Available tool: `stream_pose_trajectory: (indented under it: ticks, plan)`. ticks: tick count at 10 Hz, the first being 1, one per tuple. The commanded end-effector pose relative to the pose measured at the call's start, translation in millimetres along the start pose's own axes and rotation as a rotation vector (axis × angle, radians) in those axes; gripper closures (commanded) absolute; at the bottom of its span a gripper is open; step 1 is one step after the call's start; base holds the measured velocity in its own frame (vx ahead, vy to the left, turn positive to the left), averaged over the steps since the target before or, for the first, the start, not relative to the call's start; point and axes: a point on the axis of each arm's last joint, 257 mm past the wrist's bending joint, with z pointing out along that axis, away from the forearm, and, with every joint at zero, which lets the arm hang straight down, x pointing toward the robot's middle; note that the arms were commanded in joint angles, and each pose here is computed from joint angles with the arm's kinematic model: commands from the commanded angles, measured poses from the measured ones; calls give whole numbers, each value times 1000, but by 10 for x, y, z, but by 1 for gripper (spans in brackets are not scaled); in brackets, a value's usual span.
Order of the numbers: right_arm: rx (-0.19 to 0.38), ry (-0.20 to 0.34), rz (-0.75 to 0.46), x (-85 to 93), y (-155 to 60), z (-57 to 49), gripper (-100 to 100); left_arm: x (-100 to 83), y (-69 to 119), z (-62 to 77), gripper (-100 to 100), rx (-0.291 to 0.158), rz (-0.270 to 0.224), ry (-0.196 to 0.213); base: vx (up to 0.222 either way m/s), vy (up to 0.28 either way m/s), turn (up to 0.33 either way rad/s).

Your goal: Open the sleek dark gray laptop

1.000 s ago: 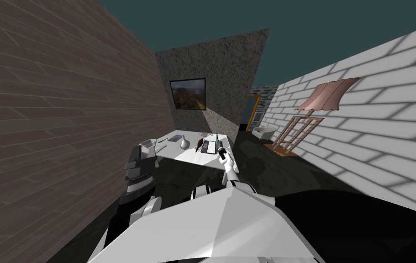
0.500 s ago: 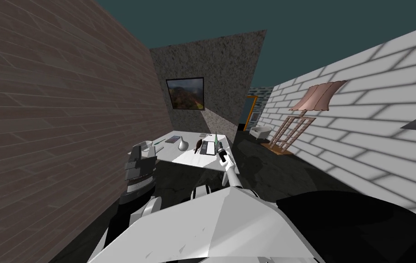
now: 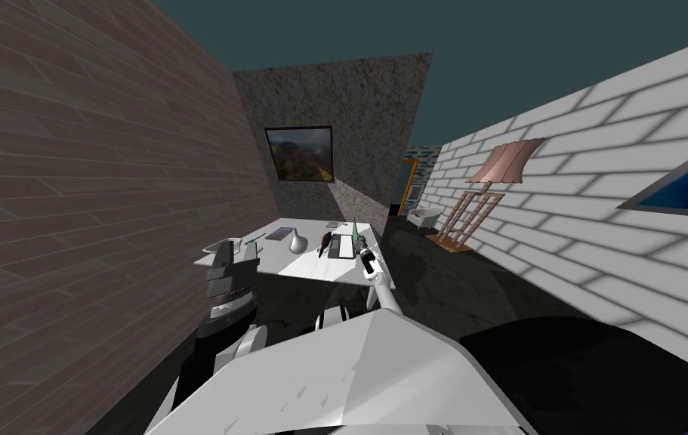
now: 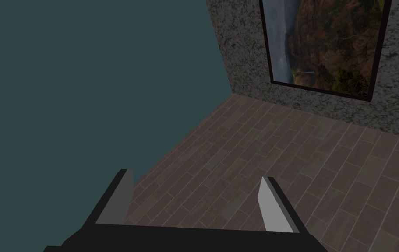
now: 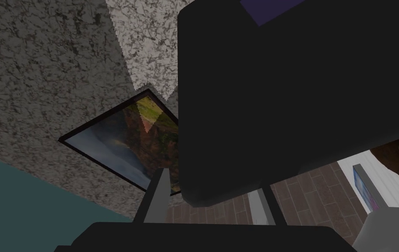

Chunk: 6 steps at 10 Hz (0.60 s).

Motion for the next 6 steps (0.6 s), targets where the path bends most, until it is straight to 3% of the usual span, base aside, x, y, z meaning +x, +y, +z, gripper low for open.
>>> stream_pose_trajectory:
  ticks: [1, 2, 3, 4, 5, 6]
  plan:
    - [-20, -5, 12, -41, 110, -149, 100, 0, 0, 0, 0, 0, 0, 0, 40, 2, -87]
    - [-28, 4, 12, 6, 152, -191, 100, 0, 0, 0, 0, 0, 0, 0, 47, 7, -67]
    - [-29, -20, 21, -135, 155, -245, 100, 0, 0, 0, 0, 0, 0, 0, 57, 15, -111]
    - [-36, -12, 21, -93, 193, -283, 100, 0, 0, 0, 0, 0, 0, 0, 47, 14, -61]
    - [-37, -37, 32, -241, 193, -337, 100, 0, 0, 0, 0, 0, 0, 0, 53, 17, -114]
    - [-45, -28, 33, -198, 232, -376, 100, 0, 0, 0, 0, 0, 0, 0, 45, 13, -55]
